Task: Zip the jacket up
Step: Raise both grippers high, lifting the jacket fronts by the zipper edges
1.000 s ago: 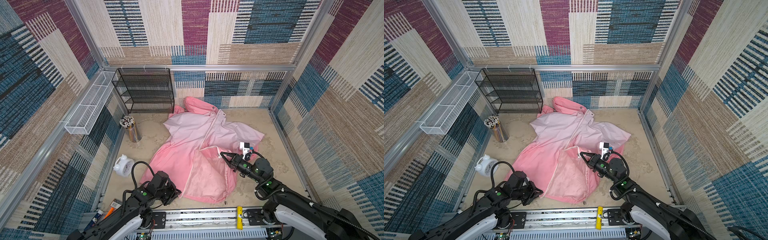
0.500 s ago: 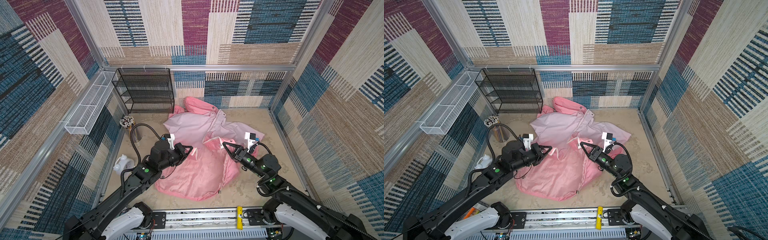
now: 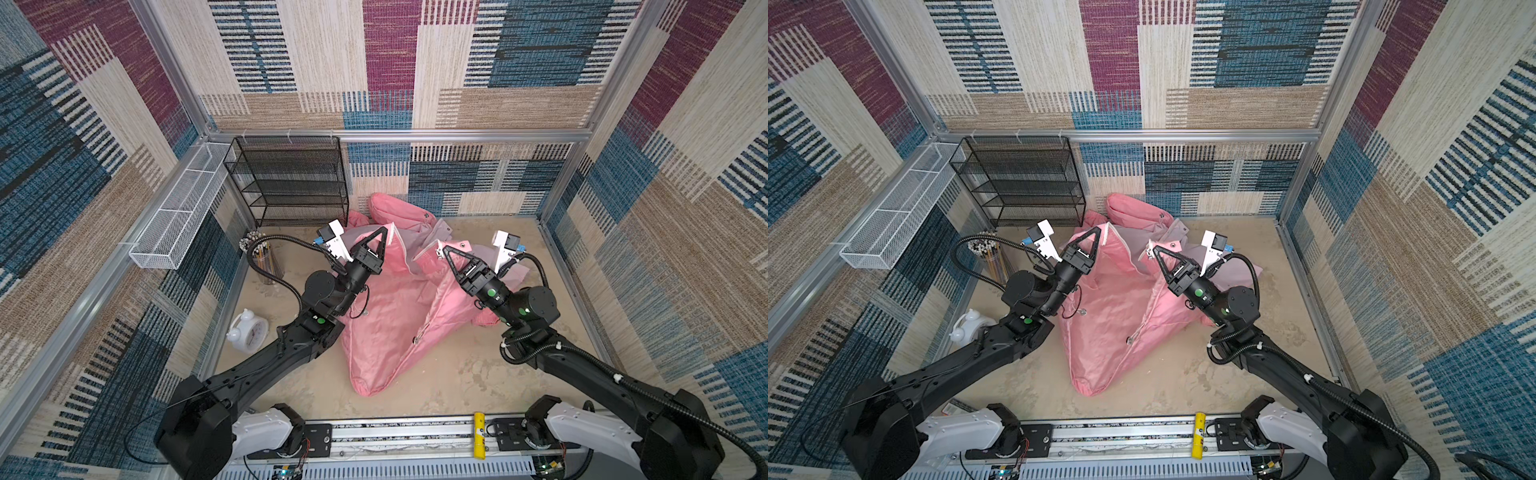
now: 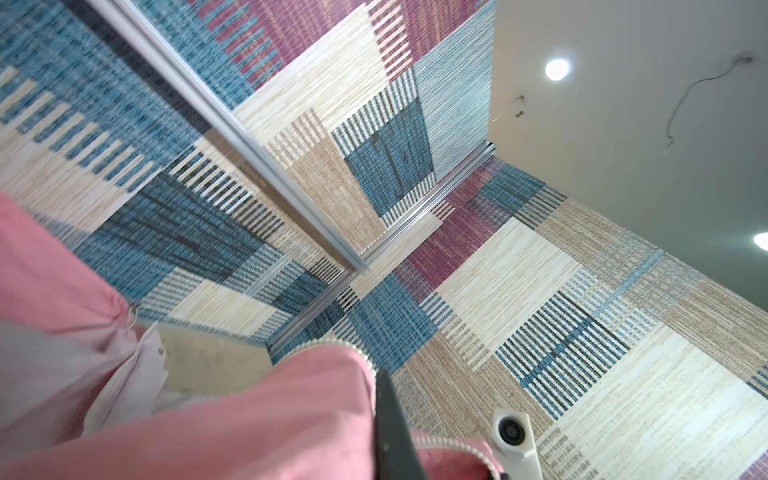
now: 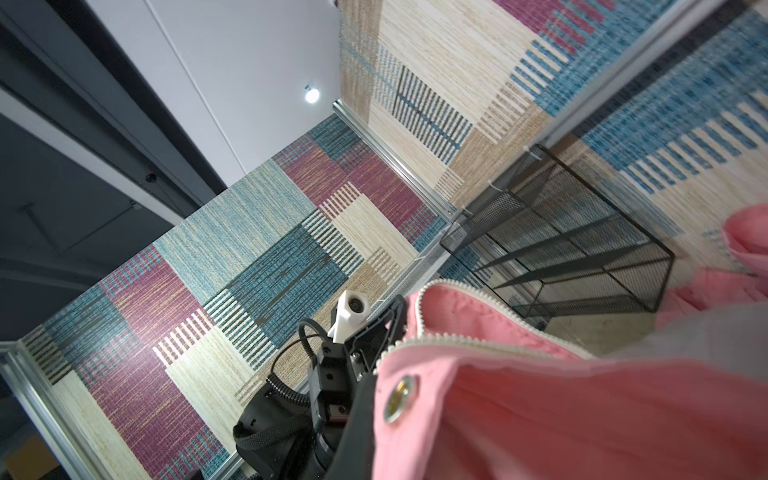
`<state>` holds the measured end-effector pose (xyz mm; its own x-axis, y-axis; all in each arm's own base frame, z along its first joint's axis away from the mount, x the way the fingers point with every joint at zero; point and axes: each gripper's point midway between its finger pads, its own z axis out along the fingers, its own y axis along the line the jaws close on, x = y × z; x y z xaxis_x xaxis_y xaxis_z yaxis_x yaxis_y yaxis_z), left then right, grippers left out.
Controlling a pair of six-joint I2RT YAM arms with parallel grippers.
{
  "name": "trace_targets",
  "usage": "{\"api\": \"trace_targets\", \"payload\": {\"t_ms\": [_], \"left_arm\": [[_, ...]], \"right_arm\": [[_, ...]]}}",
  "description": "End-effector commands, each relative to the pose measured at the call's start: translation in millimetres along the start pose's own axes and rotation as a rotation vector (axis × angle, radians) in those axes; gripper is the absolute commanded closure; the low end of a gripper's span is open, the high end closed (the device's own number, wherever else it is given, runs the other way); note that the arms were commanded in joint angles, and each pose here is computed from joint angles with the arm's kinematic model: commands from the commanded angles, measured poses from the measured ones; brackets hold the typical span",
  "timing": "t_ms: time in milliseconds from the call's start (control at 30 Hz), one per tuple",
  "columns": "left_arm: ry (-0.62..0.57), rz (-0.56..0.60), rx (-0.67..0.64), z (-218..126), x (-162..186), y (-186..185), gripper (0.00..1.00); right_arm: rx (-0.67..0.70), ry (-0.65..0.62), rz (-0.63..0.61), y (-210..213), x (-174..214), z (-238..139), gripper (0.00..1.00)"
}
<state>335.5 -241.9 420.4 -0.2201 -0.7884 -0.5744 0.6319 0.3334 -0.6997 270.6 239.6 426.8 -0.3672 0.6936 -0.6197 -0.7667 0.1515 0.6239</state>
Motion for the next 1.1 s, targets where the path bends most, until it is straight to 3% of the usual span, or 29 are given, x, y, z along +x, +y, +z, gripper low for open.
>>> {"api": "trace_targets", "payload": {"t_ms": [0,133,300,667,1067], "left_arm": [[-0.204,0.102,0.251,11.6,-45.2,-60.2,1.00],[-0.265,0.077,0.409,33.9,-58.7,-88.7,1.00],[-0.223,0.076,0.577,49.6,-65.1,-128.8,1.00],[-0.239,-0.042,0.694,65.0,-88.4,-159.1,1.00],[-0.206,-0.163,0.729,82.8,-89.2,-155.4,1.00]], "right_arm": [[-0.203,-0.064,-0.233,53.6,-27.8,17.5,1.00],[-0.321,-0.176,-0.408,82.4,-47.1,18.9,1.00],[-0.395,-0.259,-0.558,90.1,-53.0,16.5,1.00],[-0.619,-0.370,-0.591,119.8,-72.7,40.6,1.00],[-0.702,-0.483,-0.605,113.4,-84.6,53.4,1.00]]}}
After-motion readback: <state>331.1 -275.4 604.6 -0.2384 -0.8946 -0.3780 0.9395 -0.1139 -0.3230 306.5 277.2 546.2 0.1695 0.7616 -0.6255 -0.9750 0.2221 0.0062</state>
